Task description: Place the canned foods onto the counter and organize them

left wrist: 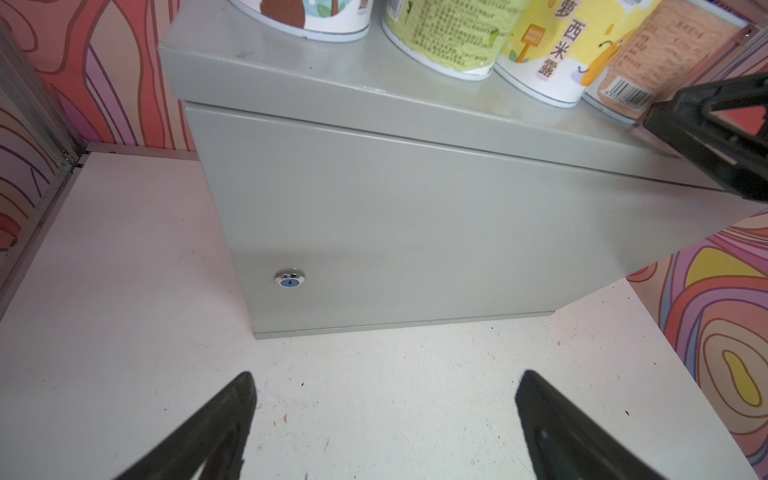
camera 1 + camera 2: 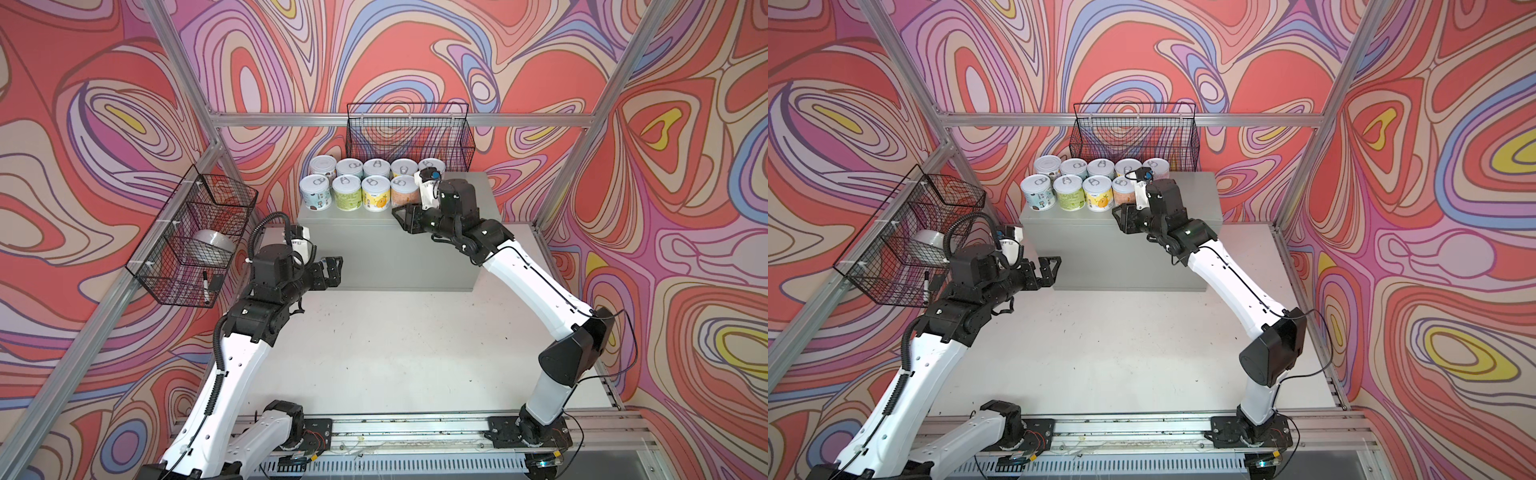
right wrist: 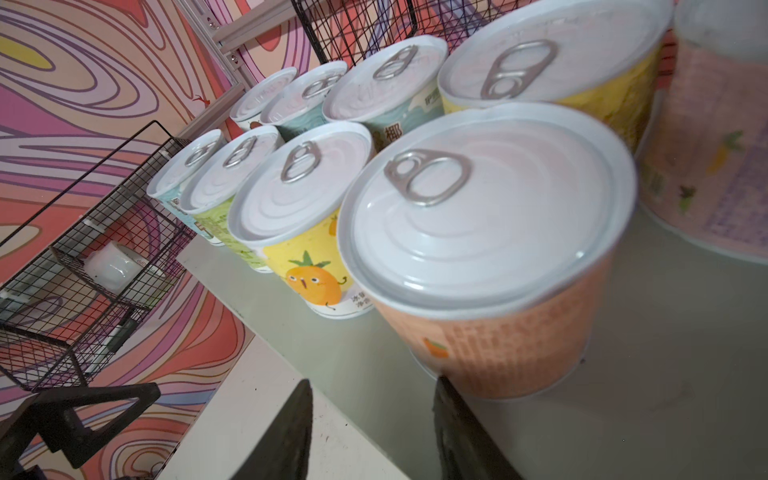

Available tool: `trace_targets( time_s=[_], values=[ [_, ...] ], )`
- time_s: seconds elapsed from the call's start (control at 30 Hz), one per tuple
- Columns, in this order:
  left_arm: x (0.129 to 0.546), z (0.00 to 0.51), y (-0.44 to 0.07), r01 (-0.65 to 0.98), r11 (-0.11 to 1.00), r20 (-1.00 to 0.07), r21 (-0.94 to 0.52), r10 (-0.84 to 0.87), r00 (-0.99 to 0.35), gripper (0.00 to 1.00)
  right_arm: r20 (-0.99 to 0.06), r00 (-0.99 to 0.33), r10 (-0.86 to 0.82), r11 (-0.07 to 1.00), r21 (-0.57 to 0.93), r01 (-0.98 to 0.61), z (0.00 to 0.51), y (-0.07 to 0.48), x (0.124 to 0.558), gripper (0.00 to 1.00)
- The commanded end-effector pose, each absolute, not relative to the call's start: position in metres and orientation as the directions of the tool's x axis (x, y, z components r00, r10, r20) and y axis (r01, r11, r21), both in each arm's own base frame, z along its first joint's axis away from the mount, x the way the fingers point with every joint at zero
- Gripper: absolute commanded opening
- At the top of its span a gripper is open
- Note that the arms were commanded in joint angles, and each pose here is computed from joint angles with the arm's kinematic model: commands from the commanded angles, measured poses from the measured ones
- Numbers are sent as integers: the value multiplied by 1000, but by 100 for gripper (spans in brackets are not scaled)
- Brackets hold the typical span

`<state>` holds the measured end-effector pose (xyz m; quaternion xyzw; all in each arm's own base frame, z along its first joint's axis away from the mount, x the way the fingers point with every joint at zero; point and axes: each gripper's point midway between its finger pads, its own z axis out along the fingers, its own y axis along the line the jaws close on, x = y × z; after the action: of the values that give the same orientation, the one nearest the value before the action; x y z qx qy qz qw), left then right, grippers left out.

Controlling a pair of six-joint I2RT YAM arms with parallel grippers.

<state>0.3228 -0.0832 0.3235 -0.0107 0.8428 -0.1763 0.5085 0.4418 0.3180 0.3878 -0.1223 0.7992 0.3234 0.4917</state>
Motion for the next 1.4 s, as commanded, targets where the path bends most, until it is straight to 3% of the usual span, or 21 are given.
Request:
trace_targets(
  time_s=[0.0,0.2,0.53,1.03,1.37],
  values=[
    [319,319,-78,143,938,-845,-315,-208,-493,100,-877,-460,141,780,384,-494,392,317,454,49],
    [327,322,-71,111,944,-846,-311,-222,-485,100,-879,-457,136,764,387,-516,396,321,454,49],
    [365,365,-56,66,954,-885,-291,-242,-398,99,-883,-429,190,689,431,-583,432,308,408,48],
    [417,393,-49,85,926,-894,-367,-327,-306,85,-891,-414,185,724,408,-557,426,294,401,45],
    [443,398,-54,124,926,-905,-358,-311,-291,84,-895,-410,173,753,389,-531,420,288,404,45]
  ],
)
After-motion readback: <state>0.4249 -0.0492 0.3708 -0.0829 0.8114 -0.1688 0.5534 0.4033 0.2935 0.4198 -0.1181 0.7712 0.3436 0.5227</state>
